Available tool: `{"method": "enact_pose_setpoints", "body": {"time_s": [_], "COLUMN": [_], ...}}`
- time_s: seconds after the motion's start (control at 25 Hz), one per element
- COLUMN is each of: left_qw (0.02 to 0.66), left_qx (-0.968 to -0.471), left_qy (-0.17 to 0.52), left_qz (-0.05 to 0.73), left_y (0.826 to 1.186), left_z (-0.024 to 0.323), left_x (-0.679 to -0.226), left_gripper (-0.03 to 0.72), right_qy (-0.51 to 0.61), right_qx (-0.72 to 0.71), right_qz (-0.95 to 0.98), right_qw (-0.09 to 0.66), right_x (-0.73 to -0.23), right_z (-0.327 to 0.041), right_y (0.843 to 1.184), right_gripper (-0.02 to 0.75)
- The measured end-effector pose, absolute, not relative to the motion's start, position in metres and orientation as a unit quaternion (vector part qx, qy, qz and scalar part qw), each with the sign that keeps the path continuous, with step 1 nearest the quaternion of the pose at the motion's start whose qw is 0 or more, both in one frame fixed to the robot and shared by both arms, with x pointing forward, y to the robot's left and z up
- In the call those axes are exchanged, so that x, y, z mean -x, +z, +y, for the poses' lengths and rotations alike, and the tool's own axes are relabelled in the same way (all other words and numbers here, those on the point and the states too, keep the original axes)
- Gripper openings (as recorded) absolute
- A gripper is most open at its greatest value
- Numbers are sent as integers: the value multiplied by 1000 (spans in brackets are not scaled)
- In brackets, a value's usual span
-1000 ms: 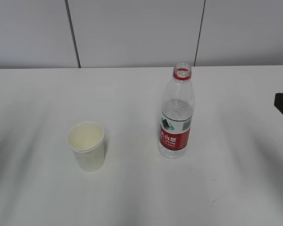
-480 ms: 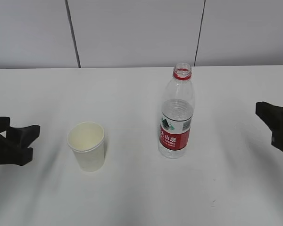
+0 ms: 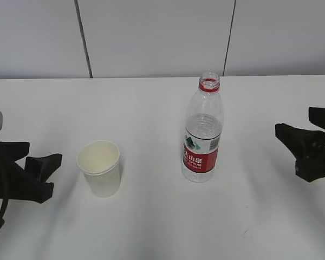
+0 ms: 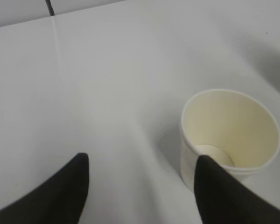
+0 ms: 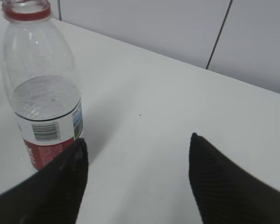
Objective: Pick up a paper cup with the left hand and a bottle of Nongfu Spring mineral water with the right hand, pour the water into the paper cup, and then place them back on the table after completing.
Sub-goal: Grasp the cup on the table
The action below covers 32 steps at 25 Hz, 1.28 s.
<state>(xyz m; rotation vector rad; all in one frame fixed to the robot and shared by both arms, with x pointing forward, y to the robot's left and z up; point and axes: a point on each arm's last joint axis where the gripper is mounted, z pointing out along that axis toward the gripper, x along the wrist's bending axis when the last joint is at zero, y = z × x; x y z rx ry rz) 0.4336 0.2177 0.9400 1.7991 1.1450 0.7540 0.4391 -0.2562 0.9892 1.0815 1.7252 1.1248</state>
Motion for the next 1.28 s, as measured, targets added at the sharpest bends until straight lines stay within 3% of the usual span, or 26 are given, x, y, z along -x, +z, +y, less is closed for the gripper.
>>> {"method": "enact_pose_setpoints", "body": {"time_s": [0.32, 0.64, 0.92, 1.28], "left_qw": [441, 438, 411, 435], "left_qx": [-726, -764, -788, -782], "left_qy": [312, 277, 228, 233], "left_qz": [425, 386, 398, 380], "left_y": [918, 888, 844, 840], "left_z": [230, 219, 212, 200], "left_x": [-399, -401, -408, -427], "left_gripper": [447, 454, 594, 604], "right_qy": [424, 429, 455, 463], "right_qx": [-416, -409, -390, -385], "right_qz": [711, 726, 722, 719], "right_qw": [376, 349, 344, 347], "right_x": [-445, -458, -465, -466], "right_z": [-253, -246, -240, -239], "right_y": [973, 948, 939, 941], "right_gripper": [505, 505, 505, 505]}}
